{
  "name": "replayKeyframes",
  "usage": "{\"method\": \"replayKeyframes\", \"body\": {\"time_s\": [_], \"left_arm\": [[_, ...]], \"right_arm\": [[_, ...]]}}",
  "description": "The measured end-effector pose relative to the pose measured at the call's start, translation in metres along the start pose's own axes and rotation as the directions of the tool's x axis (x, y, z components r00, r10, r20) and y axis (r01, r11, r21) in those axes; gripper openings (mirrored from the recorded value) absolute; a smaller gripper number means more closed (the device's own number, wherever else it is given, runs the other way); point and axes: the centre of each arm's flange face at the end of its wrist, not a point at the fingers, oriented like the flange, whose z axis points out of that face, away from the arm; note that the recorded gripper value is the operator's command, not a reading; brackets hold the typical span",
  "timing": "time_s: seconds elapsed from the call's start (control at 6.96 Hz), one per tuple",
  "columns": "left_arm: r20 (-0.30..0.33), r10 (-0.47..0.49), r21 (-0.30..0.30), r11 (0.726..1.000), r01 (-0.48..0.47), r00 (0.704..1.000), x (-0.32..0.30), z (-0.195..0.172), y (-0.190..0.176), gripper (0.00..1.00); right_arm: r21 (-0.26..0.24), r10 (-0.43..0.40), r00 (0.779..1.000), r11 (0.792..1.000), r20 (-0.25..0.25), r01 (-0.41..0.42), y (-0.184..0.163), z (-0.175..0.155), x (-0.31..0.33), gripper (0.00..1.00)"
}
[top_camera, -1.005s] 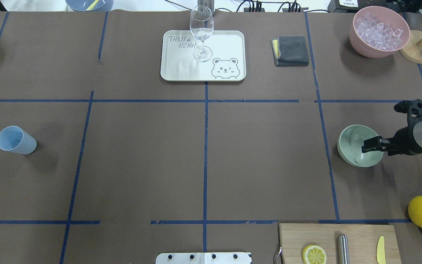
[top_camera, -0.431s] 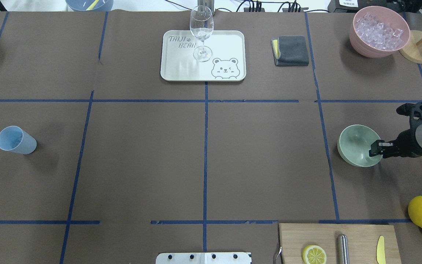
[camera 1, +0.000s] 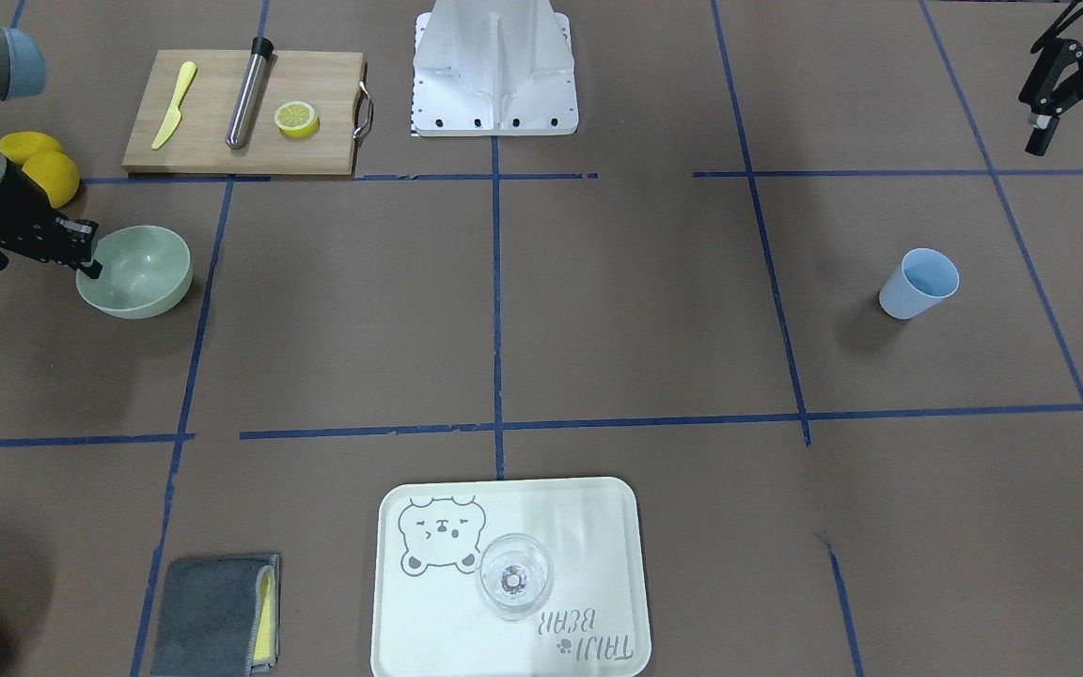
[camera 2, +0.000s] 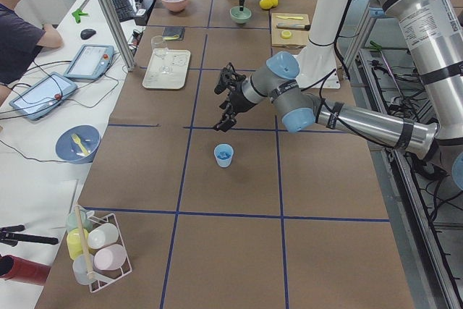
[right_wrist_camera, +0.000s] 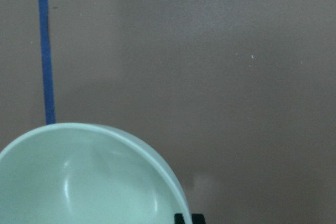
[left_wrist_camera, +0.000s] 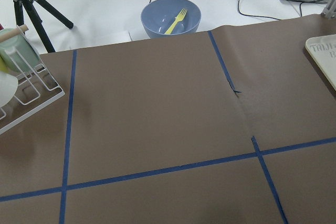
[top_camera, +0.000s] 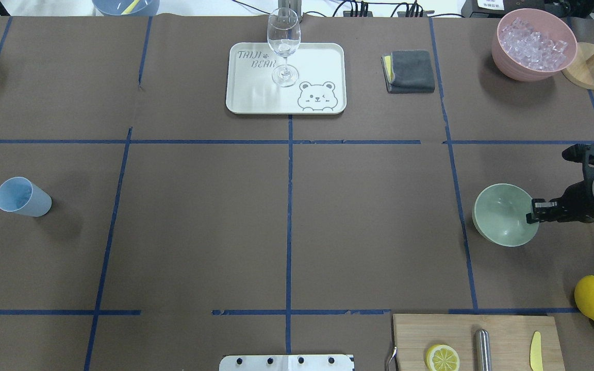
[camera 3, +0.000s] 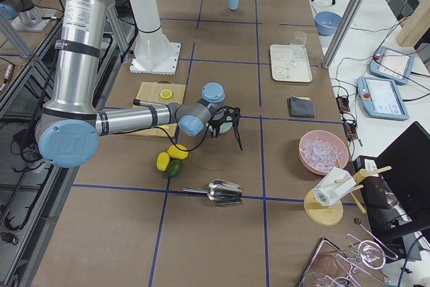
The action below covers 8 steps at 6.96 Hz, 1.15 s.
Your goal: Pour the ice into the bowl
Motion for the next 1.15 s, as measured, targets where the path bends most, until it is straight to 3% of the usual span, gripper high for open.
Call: {"method": "replayKeyframes", "body": {"time_s": [0.29, 0.57, 0.86, 1.15], "left_arm": [[0.006, -0.049, 0.033, 0.998, 0.049, 0.999, 0.021, 0.015, 0.027, 0.99], [0.023, -0.094, 0.061, 0.994, 0.092, 0.995, 0.042, 0.033, 0.059, 0.99], [0.051, -0.135, 0.105, 0.986, 0.129, 0.990, 0.046, 0.064, 0.100, 0.99], [0.078, -0.153, 0.154, 0.978, 0.140, 0.985, 0.028, 0.102, 0.151, 0.99]], "right_arm": [[-0.027, 0.016, 0.998, 1.000, 0.065, -0.014, -0.002, -0.025, -0.015, 0.00], [-0.053, 0.083, 0.987, 0.996, 0.137, -0.076, -0.021, -0.045, -0.066, 0.00], [-0.101, 0.163, 0.971, 0.984, 0.177, -0.146, -0.037, -0.046, -0.180, 0.00], [-0.143, 0.193, 0.970, 0.975, 0.149, -0.172, -0.017, -0.037, -0.324, 0.00]]}}
